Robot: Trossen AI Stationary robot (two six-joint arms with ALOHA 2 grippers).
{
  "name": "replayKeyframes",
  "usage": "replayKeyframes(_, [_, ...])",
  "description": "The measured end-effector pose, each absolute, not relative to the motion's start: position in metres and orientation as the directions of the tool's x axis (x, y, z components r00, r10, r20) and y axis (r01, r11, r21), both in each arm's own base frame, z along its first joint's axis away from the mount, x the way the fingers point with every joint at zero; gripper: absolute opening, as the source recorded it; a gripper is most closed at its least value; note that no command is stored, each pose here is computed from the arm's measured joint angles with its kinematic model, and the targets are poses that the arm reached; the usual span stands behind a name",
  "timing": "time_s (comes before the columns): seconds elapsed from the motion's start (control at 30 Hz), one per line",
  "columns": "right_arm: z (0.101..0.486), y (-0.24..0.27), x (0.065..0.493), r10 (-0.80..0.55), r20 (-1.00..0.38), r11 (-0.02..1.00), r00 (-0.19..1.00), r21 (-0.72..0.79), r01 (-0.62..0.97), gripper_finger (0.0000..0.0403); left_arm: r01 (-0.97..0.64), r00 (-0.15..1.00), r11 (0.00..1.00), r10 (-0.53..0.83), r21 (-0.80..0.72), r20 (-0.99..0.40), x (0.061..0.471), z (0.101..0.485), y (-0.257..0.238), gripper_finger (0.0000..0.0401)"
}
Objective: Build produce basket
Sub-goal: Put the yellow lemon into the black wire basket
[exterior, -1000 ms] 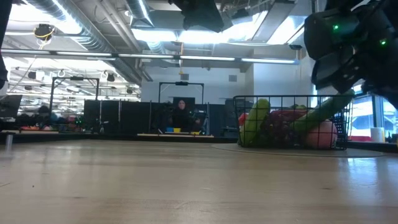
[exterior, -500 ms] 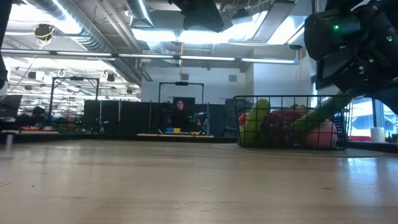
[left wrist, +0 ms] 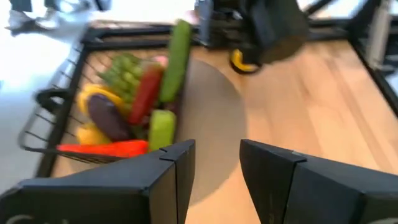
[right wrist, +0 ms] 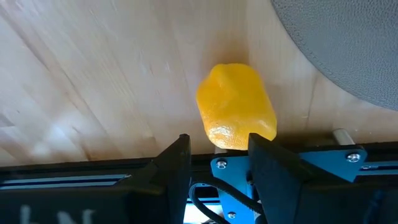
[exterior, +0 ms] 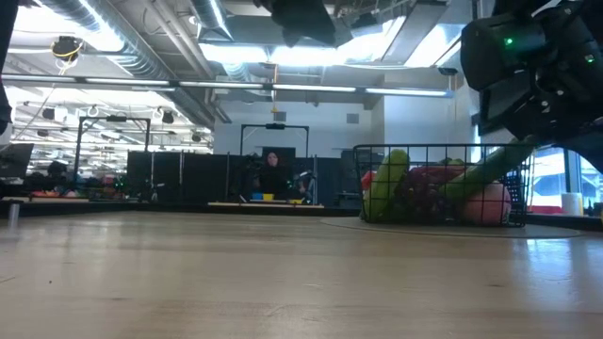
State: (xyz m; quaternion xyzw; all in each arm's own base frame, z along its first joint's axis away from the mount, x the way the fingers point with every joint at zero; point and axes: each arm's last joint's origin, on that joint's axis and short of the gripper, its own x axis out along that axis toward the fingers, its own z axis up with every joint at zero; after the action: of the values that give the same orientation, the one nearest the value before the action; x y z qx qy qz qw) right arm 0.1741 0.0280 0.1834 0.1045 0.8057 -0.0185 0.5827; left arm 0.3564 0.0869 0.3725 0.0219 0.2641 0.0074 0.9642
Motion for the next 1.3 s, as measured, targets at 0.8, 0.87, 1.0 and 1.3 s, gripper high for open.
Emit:
replayKeyframes(0.8, [0.1833, 0.028, 0.1744, 0.147, -0.944, 0.977, -0.295, 0.092, 0.192, 0.0153, 0.01, 0.822, 0.993, 0.058, 0.116, -0.567, 0.3537, 0.3665, 0.087, 0.0115])
replayKeyframes(0.87, [0.1832, 0.0281, 0.1748, 0.148, -0.945, 0.977, -0.291, 0.093, 0.194, 0.0153, -0.007, 0.819, 0.992, 0.079, 0.128, -0.569, 0.3536, 0.3665, 0.0876, 0.0115])
replayKeyframes(1.0, [0.1827, 0.0283, 0.1765, 0.15, -0.95, 0.977, -0.274, 0.099, 0.191, 0.0153, -0.019, 0.816, 0.99, 0.095, 0.137, -0.57, 0.3536, 0.3664, 0.088, 0.0115])
replayKeyframes(1.3, [0.1816, 0.0273, 0.1797, 0.105, -0.965, 0.979, -0.238, 0.058, 0.197, 0.0153, -0.019, 0.816, 0.99, 0.095, 0.137, -0.57, 0.3537, 0.3663, 0.0879, 0.0115])
